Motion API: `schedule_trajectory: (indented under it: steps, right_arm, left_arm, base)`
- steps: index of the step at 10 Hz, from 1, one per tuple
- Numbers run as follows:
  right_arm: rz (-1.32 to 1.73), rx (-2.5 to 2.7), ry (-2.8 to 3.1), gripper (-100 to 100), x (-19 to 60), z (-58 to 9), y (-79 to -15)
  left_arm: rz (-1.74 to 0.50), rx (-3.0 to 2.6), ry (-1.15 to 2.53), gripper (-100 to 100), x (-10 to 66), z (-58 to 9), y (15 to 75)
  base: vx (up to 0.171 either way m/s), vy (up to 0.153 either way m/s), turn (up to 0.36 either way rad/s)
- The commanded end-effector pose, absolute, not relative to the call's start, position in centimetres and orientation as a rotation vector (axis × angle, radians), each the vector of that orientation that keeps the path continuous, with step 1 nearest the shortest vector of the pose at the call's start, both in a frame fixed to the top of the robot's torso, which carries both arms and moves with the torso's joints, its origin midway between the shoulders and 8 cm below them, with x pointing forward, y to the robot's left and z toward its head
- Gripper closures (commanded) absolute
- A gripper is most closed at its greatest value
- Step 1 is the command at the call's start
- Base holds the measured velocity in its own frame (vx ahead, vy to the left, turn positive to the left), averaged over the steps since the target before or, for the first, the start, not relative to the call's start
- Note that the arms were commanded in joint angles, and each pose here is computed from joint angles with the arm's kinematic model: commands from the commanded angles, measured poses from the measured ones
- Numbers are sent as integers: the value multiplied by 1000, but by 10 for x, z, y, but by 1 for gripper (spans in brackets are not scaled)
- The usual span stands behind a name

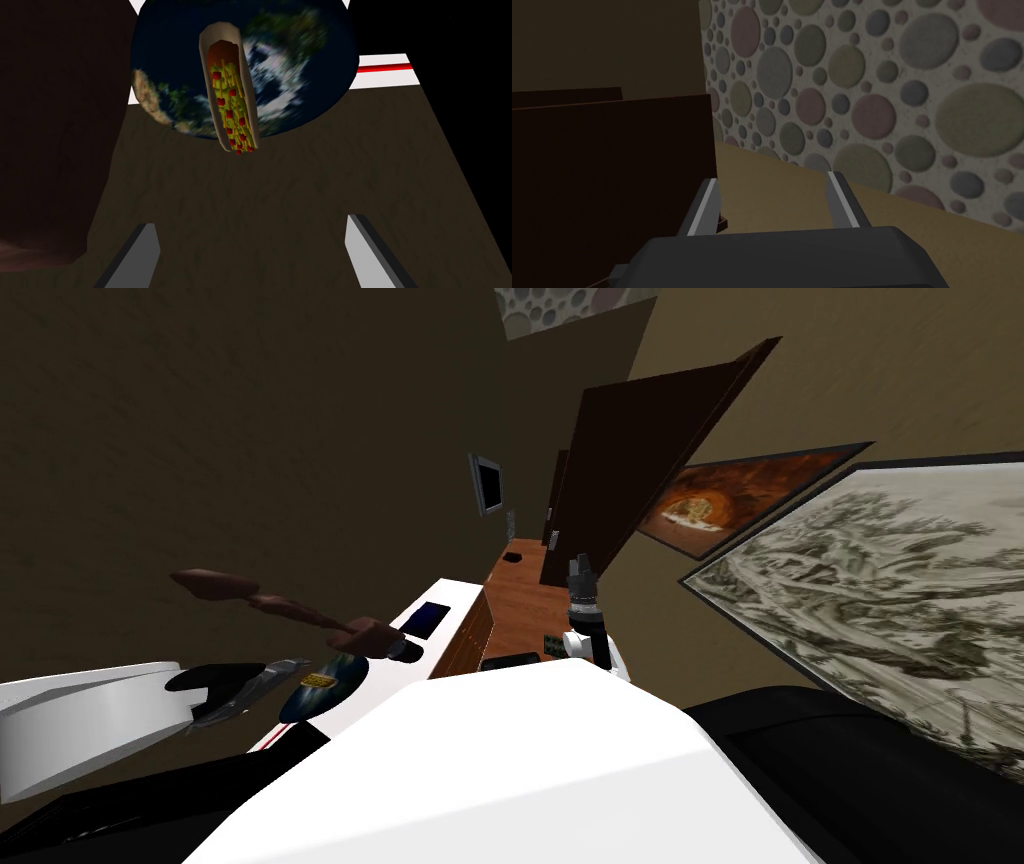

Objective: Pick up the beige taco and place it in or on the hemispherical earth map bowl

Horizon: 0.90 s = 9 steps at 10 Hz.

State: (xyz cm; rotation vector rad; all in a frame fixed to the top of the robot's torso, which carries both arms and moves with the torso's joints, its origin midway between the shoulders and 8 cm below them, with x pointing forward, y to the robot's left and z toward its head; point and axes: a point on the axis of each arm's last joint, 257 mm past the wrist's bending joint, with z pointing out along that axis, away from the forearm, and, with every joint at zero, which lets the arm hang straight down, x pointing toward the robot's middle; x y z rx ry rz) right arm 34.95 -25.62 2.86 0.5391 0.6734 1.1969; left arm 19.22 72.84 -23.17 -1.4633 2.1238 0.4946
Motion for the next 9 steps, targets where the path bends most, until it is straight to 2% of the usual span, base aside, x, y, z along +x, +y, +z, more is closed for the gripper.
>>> schedule_trajectory:
  steps: [1, 2, 3, 4, 9]
  right_arm:
    - [1197, 539, 673, 0, 349, 29, -256]
    - [1197, 539, 673, 0, 349, 29, -256]
    - [1197, 539, 673, 0, 349, 29, -256]
    - [1197, 539, 674, 0, 349, 29, -256]
    - [1197, 539, 674, 0, 349, 28, -256]
  left_arm:
    - [513, -1513, 2094, -100, 186, -223, 730]
    - [527, -1543, 2074, -100, 182, -217, 731]
    - [520, -1522, 2087, -100, 184, -221, 731]
    - [520, -1527, 2084, 0, 184, -220, 731]
    - [520, -1526, 2085, 0, 183, -220, 731]
  base:
    - [-141, 23, -348]
    - [-179, 31, -342]
    - [-81, 16, -64]
    - [-13, 2, 13]
    - [-1, 0, 0]
